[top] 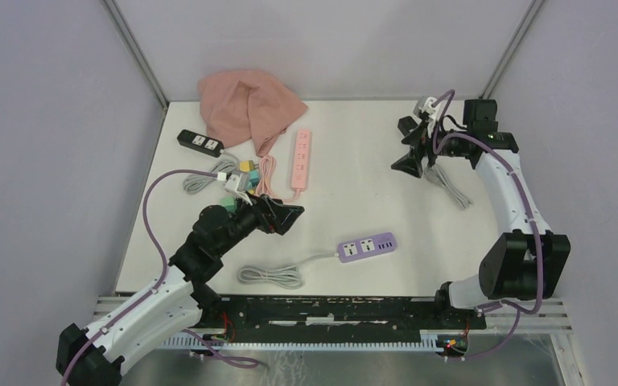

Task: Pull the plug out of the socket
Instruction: Move the socket to the center of the board.

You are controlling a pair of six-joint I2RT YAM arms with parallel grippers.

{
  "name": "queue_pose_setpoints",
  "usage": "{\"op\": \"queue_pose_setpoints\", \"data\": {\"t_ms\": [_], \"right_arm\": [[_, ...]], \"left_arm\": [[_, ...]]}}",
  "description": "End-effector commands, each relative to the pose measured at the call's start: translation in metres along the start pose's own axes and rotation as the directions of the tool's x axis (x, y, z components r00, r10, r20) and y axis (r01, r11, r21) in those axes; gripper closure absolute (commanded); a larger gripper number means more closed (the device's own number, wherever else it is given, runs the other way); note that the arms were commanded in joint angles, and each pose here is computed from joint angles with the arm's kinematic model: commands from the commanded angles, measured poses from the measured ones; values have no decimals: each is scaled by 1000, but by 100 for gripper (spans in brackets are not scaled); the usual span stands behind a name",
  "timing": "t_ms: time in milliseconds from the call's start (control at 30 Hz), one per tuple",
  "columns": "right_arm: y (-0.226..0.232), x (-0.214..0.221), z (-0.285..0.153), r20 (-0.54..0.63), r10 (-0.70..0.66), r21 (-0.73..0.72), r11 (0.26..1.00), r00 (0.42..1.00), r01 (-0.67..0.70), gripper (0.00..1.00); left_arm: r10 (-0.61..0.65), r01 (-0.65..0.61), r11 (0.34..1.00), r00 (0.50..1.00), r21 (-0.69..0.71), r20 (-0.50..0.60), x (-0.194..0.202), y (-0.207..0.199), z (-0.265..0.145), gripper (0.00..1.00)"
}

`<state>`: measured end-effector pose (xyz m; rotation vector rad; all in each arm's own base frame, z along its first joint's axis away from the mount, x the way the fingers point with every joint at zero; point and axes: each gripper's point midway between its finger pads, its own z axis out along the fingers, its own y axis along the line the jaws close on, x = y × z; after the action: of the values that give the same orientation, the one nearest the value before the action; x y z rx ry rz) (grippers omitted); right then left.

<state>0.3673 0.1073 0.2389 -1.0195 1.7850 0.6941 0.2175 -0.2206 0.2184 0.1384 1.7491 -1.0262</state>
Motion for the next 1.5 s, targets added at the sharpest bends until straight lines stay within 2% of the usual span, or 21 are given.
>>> {"op": "queue_pose_setpoints", "data": {"t_ms": [0,167,300,400,733,867,1000,1067,1467], "right_arm": [[81,-8,-10,143,-16,-295,954,990,58,7],[122,2,-24,163,-67,-395,910,984,128,1],[151,11,-31,187,-77,-488,858,979,160,0],[155,17,-27,177,-31,-519,846,984,120,0],[180,41,-17,142,-93,-609,776,985,161,0],[181,57,-11,69,-126,-614,777,990,142,0],[169,82,9,-62,-219,-524,837,974,155,0],[164,98,18,-117,-294,-471,857,949,208,0],[172,144,45,-236,-470,-488,814,850,314,0]], "left_arm": [[37,-41,997,998,66,52,-23,-20,-3,1],[30,-34,997,998,67,61,-25,-21,-3,1],[27,-31,997,998,69,57,-25,-22,-2,1],[27,-31,997,998,71,56,-25,-22,-2,1],[20,-24,998,998,64,57,-24,-20,-2,1],[20,-24,998,998,60,52,-23,-19,-1,1],[20,-22,998,999,59,50,-22,-18,0,1],[19,-21,998,999,59,47,-21,-18,1,1],[11,-12,998,1000,58,28,-13,-14,9,1]]}}
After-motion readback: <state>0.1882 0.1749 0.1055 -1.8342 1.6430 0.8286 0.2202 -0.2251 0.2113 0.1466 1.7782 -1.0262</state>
